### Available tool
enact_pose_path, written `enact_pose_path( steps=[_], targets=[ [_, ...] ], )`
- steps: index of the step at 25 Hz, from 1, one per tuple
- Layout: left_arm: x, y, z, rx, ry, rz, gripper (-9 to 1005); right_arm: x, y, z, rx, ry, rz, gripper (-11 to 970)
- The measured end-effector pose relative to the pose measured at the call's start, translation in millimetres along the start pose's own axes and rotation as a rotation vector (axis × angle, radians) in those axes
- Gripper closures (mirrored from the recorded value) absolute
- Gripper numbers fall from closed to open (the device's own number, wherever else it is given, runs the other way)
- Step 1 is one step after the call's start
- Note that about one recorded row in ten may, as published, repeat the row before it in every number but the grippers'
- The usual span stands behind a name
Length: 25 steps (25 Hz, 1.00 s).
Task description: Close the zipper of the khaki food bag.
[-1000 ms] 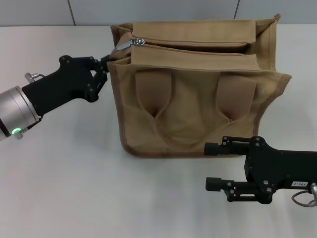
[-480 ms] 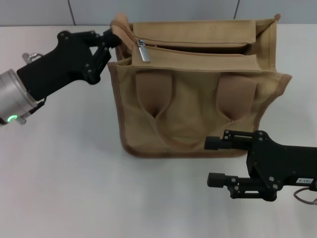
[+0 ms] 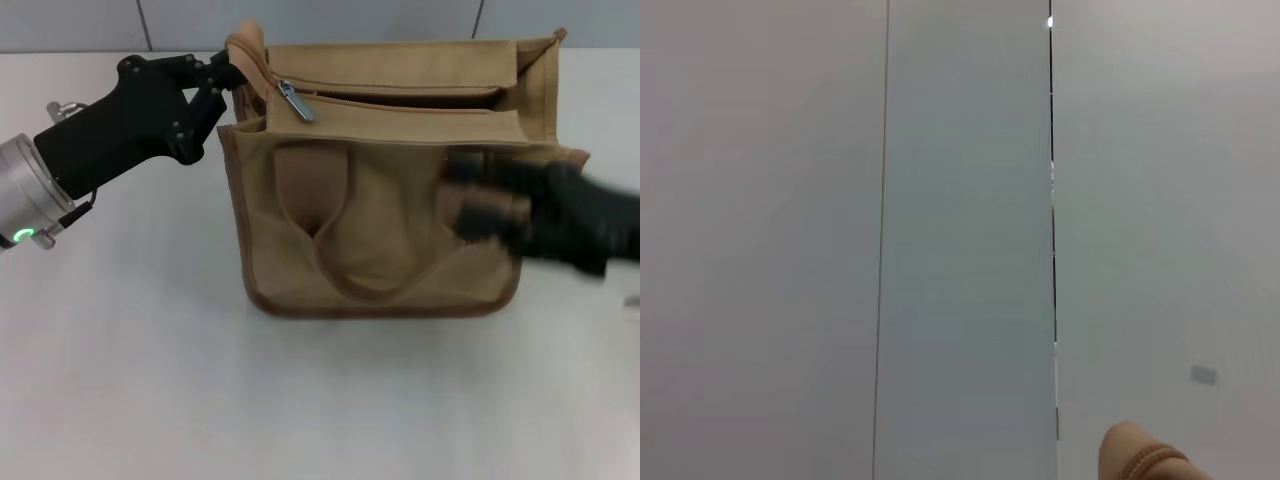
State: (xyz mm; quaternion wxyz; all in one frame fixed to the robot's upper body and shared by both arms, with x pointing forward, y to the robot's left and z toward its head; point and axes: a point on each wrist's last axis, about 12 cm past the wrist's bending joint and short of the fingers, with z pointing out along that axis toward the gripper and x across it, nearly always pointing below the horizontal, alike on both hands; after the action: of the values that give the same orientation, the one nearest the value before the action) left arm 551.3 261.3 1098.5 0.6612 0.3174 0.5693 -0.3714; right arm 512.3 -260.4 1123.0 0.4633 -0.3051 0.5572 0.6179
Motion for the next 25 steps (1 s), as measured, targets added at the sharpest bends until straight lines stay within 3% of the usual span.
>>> enact_pose_path(
  steps=[1, 4, 5, 6, 12, 16, 23, 25],
  targets=[
    [-0.1, 0.1, -0.5, -0.003, -0.002, 0.0, 972, 0.0, 0.0, 0.0, 0.0, 0.0, 0.0, 259],
    [-0.3, 0.0, -1.1, -0.006, -0.007, -0.002, 972, -29.4, -14.4, 9.3, 0.018, 0.028, 0.066, 258],
    [-0.5, -0.2, -1.1, -0.005, -0.009, -0.003, 972, -48.7, -25.4, 18.7, 0.039, 0.066, 0.119, 258],
    [-0.8, -0.4, -1.2, -0.002, -0.011, -0.003, 972, -48.7, -25.4, 18.7, 0.039, 0.066, 0.119, 258],
    [-2.0, -1.6, -1.2, 0.009, -0.021, -0.003, 972, -104.5, -51.4, 64.3, 0.091, 0.274, 0.312, 259],
    [-1.4, -2.5, -0.9, 0.01, -0.023, -0.007, 972, -111.1, -55.3, 81.7, 0.118, 0.372, 0.357, 259],
    [-1.7, -3.4, -0.8, 0.016, -0.027, -0.008, 973, -113.1, -60.8, 108.6, 0.169, 0.508, 0.412, 353],
    [-2.2, -3.8, -0.8, 0.02, -0.031, -0.007, 973, -111.9, -62.3, 115.0, 0.183, 0.53, 0.414, 435]
  ],
)
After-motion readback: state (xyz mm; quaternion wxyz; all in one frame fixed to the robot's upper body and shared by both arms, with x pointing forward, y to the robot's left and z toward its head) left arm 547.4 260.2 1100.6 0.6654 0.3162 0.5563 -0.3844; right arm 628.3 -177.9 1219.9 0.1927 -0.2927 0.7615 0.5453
